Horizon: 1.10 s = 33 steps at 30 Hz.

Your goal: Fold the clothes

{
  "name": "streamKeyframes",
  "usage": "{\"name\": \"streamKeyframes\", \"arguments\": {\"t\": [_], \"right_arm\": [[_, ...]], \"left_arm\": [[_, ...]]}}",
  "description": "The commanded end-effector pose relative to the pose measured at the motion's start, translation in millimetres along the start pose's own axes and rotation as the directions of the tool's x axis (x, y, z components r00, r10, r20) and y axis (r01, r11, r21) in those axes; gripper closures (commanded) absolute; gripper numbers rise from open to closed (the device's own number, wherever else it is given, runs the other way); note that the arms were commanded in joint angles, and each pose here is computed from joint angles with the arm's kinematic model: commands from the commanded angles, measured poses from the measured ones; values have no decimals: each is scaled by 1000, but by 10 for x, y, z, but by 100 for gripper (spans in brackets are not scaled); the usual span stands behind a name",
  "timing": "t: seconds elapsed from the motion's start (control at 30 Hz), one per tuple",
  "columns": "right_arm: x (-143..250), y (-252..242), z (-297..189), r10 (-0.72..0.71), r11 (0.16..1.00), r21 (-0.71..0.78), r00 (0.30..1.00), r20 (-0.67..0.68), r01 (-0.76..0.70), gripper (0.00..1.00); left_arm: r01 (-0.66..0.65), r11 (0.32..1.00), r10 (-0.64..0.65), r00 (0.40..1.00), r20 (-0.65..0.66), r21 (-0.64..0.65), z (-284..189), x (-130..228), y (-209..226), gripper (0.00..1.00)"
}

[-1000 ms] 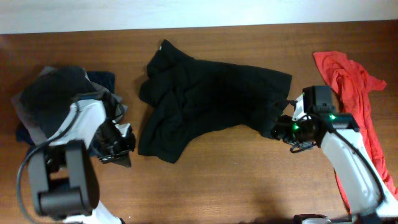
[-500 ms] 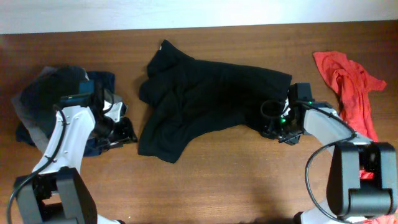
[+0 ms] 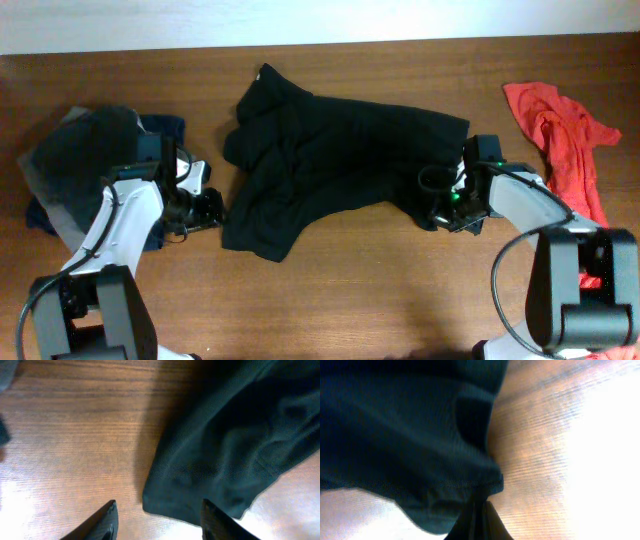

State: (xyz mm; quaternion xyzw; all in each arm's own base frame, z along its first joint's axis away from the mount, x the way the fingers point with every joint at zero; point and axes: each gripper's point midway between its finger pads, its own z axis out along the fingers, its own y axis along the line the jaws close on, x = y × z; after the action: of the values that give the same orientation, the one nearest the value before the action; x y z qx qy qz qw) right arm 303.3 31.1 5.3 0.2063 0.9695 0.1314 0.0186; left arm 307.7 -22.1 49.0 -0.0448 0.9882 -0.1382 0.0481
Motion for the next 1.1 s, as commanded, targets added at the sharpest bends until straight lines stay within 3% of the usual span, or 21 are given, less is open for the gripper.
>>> {"name": "streamKeyframes", "arguments": {"t": [0.0,0.27,0.5,0.6,0.67,0.73,0.87,1.07], "right_arm": [[-94,-11,-350,-34,999,41,994,102,30,96],[-125,22,-754,-56,998,52,976,211,46,96],[-104,22,-786,-57,998,52,975,213,47,96],[-113,5,-790,-58,997,62,974,218,45,96],[-115,-1,-792,-58,997,66,974,219,45,96],[-123,-22,-795,-73,995,81,972,223,56,96],[-129,-233,-854,-62,984,176,973,224,22,96],[-108,-622,-1049,87,967,217,974,208,-133,96]], "left_arm": [[-22,999,21,1000,8,33,135,65,-26,54],[-67,997,67,998,24,41,339,133,-93,56],[-86,996,86,996,-10,-9,561,220,-7,60],[-77,997,76,995,-65,-8,693,316,32,76],[-72,997,71,993,-94,-8,737,372,49,100],[-62,998,61,990,-124,-5,715,431,44,100],[-37,999,35,978,-205,-6,421,505,-31,100],[24,1000,-26,973,-228,-12,-525,485,-162,100]]}}
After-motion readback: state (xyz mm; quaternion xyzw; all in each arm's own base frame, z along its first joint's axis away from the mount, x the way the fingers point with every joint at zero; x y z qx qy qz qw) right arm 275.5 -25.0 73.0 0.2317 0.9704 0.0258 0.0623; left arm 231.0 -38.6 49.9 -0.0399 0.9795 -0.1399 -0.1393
